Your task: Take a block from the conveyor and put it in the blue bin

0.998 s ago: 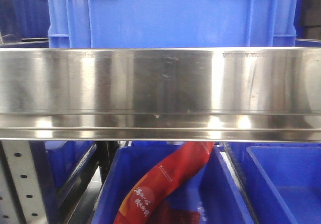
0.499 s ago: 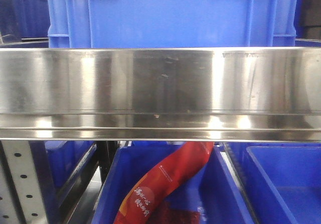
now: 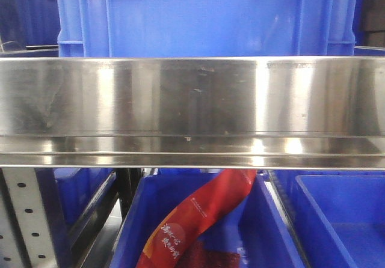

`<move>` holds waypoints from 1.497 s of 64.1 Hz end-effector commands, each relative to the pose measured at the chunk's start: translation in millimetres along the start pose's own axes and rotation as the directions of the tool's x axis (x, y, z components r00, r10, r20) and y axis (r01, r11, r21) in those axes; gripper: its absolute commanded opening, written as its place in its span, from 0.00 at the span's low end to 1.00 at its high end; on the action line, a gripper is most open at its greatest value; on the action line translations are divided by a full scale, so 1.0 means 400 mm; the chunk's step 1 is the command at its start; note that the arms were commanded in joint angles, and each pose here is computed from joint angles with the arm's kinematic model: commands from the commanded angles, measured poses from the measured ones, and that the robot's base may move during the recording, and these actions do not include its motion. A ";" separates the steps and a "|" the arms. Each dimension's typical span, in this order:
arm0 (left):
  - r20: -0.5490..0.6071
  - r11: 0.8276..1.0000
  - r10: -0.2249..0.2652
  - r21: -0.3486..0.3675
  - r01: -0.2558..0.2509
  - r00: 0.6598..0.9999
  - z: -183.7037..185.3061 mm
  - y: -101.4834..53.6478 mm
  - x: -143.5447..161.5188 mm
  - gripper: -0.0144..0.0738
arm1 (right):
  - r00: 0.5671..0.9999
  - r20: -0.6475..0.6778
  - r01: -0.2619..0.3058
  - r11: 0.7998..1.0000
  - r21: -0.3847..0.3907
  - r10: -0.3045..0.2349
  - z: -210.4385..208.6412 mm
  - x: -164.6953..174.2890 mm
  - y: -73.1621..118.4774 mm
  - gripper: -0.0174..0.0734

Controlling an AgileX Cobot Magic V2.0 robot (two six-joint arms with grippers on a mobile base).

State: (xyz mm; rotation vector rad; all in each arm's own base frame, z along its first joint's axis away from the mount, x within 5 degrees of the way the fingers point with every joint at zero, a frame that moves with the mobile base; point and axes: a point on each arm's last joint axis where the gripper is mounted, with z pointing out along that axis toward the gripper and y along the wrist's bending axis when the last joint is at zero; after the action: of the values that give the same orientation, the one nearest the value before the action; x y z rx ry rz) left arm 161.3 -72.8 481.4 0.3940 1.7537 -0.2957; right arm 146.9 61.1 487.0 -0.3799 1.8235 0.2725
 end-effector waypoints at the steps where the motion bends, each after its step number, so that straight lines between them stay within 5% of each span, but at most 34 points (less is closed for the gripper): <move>1: 0.021 0.999 0.006 0.036 -0.006 1.000 0.068 -0.017 -0.053 0.04 | 0.999 0.020 0.026 0.999 -0.037 -0.025 0.060 -0.038 0.019 0.02; 16: -0.074 0.992 0.032 0.123 -0.023 0.997 0.280 -0.087 -0.093 0.04 | 0.999 -0.028 0.039 0.995 -0.095 -0.042 0.217 -0.058 0.060 0.02; 37: -0.254 0.992 0.052 0.126 -0.020 0.966 0.500 -0.111 0.009 0.08 | 0.989 -0.139 0.036 0.995 -0.098 -0.050 0.378 -0.002 0.072 0.04; 45: -0.267 0.992 0.052 0.127 -0.018 0.962 0.520 -0.114 0.023 0.29 | 0.985 -0.166 0.034 0.994 -0.099 -0.050 0.405 0.012 0.075 0.19; 56: -0.248 0.992 0.046 0.126 -0.015 0.968 0.522 -0.114 0.019 0.74 | 0.982 -0.182 0.034 0.994 -0.100 -0.052 0.417 0.020 0.076 0.64; 64: -0.260 0.992 0.046 0.128 -0.013 0.965 0.515 -0.114 0.018 0.86 | 0.981 -0.187 0.034 0.994 -0.100 -0.052 0.410 0.019 0.075 0.78; 72: -0.272 0.992 0.047 0.129 -0.012 0.961 0.490 -0.111 0.008 0.84 | 0.980 -0.189 0.034 0.994 -0.101 -0.053 0.387 0.012 0.073 0.70; 82: -0.264 0.991 0.049 0.129 -0.015 0.963 0.417 -0.103 -0.028 0.73 | 0.983 -0.176 0.035 0.994 -0.101 -0.052 0.330 -0.004 0.069 0.34; 91: -0.247 0.992 0.049 0.127 -0.018 0.968 0.332 -0.093 -0.061 0.43 | 0.990 -0.135 0.035 0.994 -0.100 -0.049 0.264 -0.015 0.063 0.01; 96: -0.230 0.993 0.057 0.116 -0.031 0.971 0.283 -0.084 -0.067 0.20 | 0.993 -0.105 0.036 0.994 -0.099 -0.046 0.225 -0.008 0.060 0.01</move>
State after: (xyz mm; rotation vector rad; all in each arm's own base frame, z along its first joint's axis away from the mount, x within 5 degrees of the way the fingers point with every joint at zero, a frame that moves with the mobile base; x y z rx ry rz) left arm 271.2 -163.6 471.0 0.5775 1.9897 -0.3291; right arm 231.2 124.8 460.0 -0.5140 1.9532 0.3182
